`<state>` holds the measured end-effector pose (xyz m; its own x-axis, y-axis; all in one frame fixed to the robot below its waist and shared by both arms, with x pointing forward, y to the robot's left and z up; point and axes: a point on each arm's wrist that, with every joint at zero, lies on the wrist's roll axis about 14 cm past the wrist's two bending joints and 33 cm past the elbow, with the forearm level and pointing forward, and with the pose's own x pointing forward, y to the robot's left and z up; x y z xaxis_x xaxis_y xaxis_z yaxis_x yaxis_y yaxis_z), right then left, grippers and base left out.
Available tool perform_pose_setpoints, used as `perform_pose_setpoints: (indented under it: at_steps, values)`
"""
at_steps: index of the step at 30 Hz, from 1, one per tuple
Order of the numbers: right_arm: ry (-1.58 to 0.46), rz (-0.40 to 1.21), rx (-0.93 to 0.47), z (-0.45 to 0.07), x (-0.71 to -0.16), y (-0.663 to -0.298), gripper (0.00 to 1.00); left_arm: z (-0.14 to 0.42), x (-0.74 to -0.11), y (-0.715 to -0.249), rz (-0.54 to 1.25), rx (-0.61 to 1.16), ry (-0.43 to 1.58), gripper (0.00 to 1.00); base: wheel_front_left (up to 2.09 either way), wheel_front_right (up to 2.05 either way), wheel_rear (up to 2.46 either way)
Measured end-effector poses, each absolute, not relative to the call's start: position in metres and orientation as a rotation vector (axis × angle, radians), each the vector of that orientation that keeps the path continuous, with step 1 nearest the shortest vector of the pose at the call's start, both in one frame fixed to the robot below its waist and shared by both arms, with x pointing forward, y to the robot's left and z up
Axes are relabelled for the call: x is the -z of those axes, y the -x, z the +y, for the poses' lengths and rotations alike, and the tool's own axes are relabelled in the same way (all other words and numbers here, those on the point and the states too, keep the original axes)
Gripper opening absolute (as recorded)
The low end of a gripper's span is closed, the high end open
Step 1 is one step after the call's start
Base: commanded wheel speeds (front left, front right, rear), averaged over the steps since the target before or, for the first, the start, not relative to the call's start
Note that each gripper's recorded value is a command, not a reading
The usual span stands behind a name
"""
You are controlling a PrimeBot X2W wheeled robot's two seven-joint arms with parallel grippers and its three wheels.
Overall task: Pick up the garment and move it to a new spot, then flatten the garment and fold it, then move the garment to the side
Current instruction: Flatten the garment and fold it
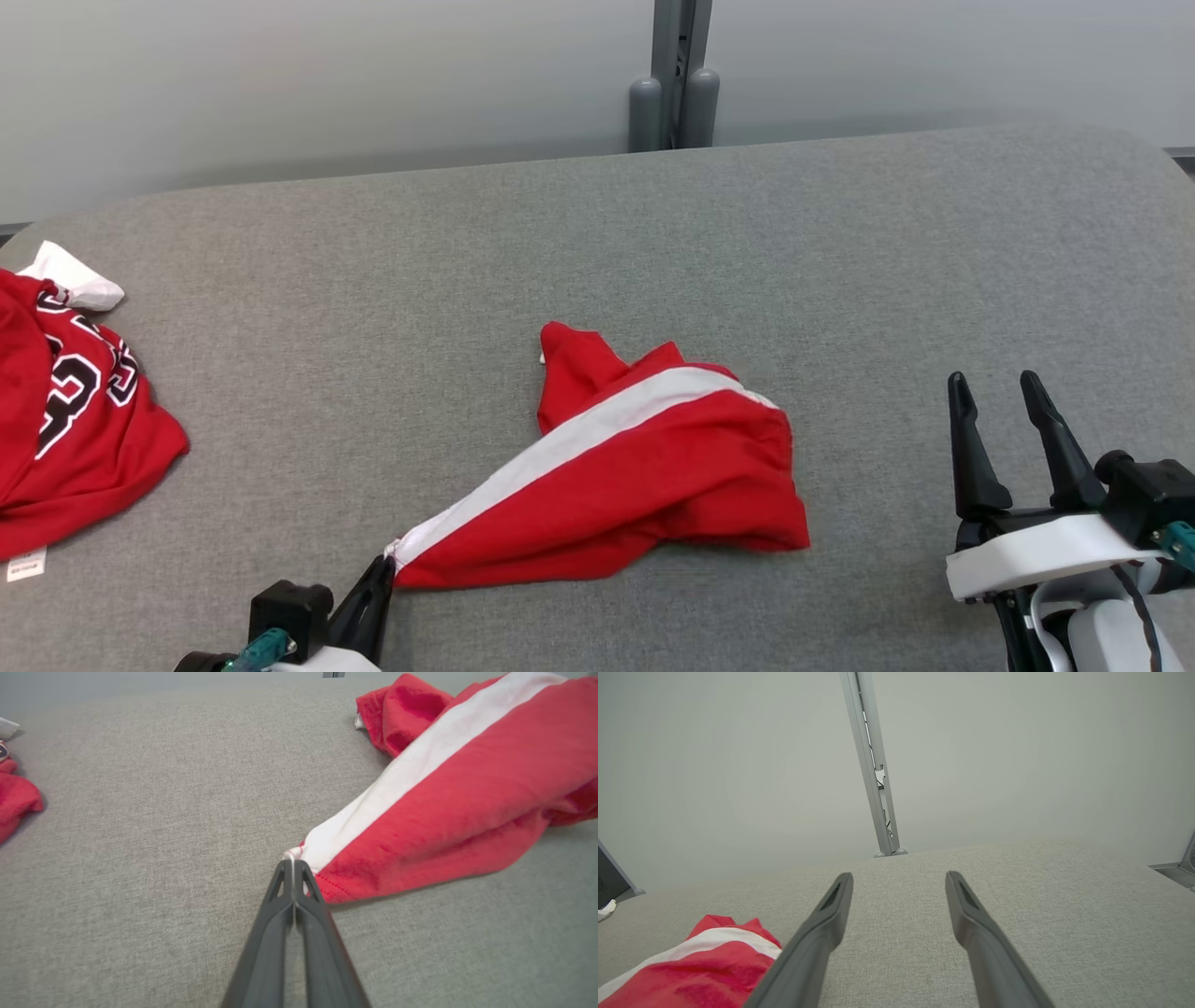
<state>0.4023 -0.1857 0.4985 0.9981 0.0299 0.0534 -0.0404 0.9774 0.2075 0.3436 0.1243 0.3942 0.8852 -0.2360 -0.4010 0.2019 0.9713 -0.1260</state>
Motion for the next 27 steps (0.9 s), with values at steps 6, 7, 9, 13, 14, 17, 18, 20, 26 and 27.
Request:
perform_pose_setpoints:
  at_steps: [6,7,9,13,14,17,18,20,26,27]
  values:
    - [-0.213,-0.047,-0.022,-0.190,-0.497,-0.400,1.00,0.118,-0.386,-0.350,0.434,0.207,0.143,1.00,0.00,0.00,0.00]
    - [-0.213,-0.048,-0.019,-0.191,-0.498,-0.400,1.00,0.115,-0.390,-0.354,0.412,0.208,0.151,1.00,0.00,0.00,0.00]
    - [-0.213,-0.048,-0.016,-0.192,-0.498,-0.399,1.00,0.112,-0.398,-0.361,0.370,0.202,0.162,1.00,0.00,0.00,0.00]
    - [-0.213,-0.055,-0.015,-0.192,-0.500,-0.400,1.00,0.112,-0.425,-0.378,0.252,0.181,0.186,1.00,0.00,0.00,0.00]
    - [-0.212,-0.058,-0.015,-0.192,-0.501,-0.400,1.00,0.112,-0.433,-0.383,0.220,0.173,0.193,1.00,0.00,0.00,0.00]
    - [-0.212,-0.066,-0.019,-0.191,-0.504,-0.400,1.00,0.118,-0.456,-0.392,0.137,0.140,0.209,1.00,0.00,0.00,0.00]
    - [-0.210,-0.070,-0.020,-0.191,-0.505,-0.400,1.00,0.120,-0.464,-0.395,0.106,0.129,0.207,1.00,0.00,0.00,0.00]
    - [-0.206,-0.076,-0.026,-0.189,-0.508,-0.399,1.00,0.127,-0.484,-0.401,0.040,0.107,0.197,1.00,0.00,0.00,0.00]
    - [-0.195,-0.083,-0.044,-0.185,-0.513,-0.395,1.00,0.149,-0.521,-0.403,-0.085,0.048,0.139,1.00,0.00,0.00,0.00]
    - [-0.195,-0.083,-0.044,-0.185,-0.513,-0.395,1.00,0.149,-0.521,-0.403,-0.085,0.048,0.139,1.00,0.00,0.00,0.00]
